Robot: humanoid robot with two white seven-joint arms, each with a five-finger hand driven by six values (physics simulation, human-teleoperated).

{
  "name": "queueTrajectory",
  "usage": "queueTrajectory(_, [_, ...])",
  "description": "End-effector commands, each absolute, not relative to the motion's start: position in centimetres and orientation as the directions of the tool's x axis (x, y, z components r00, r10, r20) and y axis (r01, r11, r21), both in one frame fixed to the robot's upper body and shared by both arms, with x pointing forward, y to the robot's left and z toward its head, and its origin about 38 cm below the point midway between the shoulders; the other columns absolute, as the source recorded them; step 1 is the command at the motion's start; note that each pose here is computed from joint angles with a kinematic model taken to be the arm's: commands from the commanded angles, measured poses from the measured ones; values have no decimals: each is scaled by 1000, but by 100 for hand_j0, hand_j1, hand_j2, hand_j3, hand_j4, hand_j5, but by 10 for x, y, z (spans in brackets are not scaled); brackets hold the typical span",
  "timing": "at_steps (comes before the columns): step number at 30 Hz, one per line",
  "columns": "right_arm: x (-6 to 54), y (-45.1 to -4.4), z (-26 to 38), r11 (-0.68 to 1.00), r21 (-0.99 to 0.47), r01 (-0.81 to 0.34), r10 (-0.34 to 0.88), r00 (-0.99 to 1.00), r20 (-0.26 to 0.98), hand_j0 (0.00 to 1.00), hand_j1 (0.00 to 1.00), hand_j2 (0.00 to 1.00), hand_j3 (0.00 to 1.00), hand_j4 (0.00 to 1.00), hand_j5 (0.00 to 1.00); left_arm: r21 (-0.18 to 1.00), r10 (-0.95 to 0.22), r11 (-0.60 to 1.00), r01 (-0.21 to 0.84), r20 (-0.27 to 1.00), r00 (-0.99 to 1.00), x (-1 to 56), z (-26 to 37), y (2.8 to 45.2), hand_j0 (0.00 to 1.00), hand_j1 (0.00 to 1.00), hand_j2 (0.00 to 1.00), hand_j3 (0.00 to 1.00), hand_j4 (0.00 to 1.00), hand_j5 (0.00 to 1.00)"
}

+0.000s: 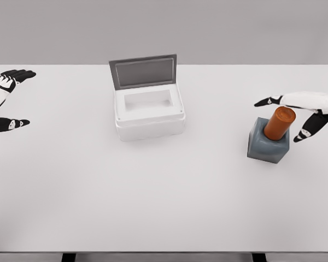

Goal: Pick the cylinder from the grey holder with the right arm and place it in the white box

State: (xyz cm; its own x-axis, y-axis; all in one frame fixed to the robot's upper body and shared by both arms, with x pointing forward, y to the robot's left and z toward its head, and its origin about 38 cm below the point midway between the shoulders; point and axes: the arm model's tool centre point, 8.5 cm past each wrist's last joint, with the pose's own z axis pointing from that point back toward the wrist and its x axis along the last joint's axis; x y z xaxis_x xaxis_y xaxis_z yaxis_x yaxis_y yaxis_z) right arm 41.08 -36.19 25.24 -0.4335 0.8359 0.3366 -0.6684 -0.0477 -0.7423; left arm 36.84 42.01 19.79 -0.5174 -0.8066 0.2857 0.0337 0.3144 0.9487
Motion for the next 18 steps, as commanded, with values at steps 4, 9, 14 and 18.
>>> queueTrajectory(4, [411,-356,245,-62,-735,-675,828,-446,339,99,99,99,99,99,99,947,-805,320,32,290,-517,368,199,420,100,100,100,100,100,100])
queueTrajectory(9, [412,-356,245,-71,-739,-670,832,-449,327,97,97,97,97,97,97,947,-805,320,32,290,-517,368,199,420,100,100,100,100,100,100])
queueTrajectory(14, [412,-354,250,-78,-749,-658,829,-460,318,95,95,95,95,95,95,947,-805,320,32,290,-517,368,199,420,100,100,100,100,100,100])
queueTrajectory(18, [411,-350,254,-86,-756,-649,822,-475,315,82,82,82,82,82,82,947,-806,320,33,291,-516,368,198,421,100,100,100,100,100,100])
